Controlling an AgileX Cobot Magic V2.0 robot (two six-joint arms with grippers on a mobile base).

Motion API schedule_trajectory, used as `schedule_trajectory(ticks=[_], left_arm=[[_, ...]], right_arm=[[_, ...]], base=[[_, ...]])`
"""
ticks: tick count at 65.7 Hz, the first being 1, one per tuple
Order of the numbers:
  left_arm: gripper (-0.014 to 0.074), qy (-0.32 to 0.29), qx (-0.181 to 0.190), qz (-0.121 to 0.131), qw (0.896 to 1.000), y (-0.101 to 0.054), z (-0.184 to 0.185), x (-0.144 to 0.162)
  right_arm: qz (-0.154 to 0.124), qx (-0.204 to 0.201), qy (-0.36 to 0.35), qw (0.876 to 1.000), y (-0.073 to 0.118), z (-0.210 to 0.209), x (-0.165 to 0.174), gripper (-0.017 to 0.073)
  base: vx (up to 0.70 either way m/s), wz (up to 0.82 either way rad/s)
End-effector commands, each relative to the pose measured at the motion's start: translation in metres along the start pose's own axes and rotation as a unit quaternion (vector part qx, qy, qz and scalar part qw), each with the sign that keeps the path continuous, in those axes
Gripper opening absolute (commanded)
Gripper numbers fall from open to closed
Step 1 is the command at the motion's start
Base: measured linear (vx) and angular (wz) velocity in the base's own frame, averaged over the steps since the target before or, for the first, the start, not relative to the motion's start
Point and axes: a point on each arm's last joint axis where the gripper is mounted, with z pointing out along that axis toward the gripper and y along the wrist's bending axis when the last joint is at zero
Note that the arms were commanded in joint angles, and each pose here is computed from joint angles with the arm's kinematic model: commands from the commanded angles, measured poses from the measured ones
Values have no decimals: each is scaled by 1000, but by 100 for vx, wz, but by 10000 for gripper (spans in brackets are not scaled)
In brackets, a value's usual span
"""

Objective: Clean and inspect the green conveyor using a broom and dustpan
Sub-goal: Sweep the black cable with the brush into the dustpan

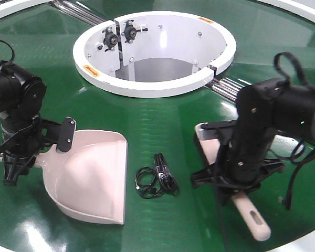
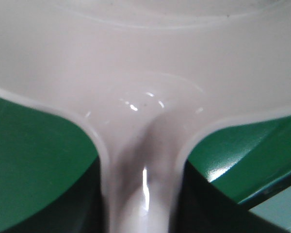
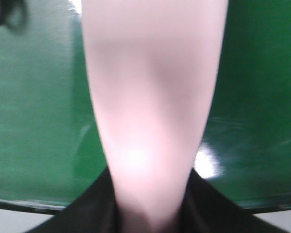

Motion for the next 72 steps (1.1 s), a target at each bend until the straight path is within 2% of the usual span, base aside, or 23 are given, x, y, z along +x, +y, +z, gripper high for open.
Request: schedule_trajectory(ticks=[1,9,26,35,48,55,61,72], left_arm=[[-6,-3,-20,-12,1000,-3,-23,7],[-6,-3,-20,-12,1000,-3,-23,7],[-6,-3,-20,-12,1000,-3,-23,7],[-6,-3,-20,-12,1000,-3,-23,7],[-6,-4,-20,-13,1000,-3,-23,7],[-6,-3,-20,-12,1000,-3,-23,7],[-6,-4,-20,-12,1000,-3,-23,7],[-6,-4,-20,-13,1000,-3,-23,7]], right_arm=[[-1,6,-39,999,14,-14,0,-4],[9,14,-17,1000,25,-1,0,-4],[-8,19,31,999,43,22,1,-4],[-4,7,35,999,50,19,-3,-4],[-21,14,47,999,65,9,-15,-4],[-22,-2,54,998,76,14,-21,-4],[-30,-23,66,997,87,20,-26,-4],[-74,-56,52,994,124,16,-34,-4]], base=[[0,0],[0,0],[0,0],[0,0],[0,0],[0,0],[0,0],[0,0]])
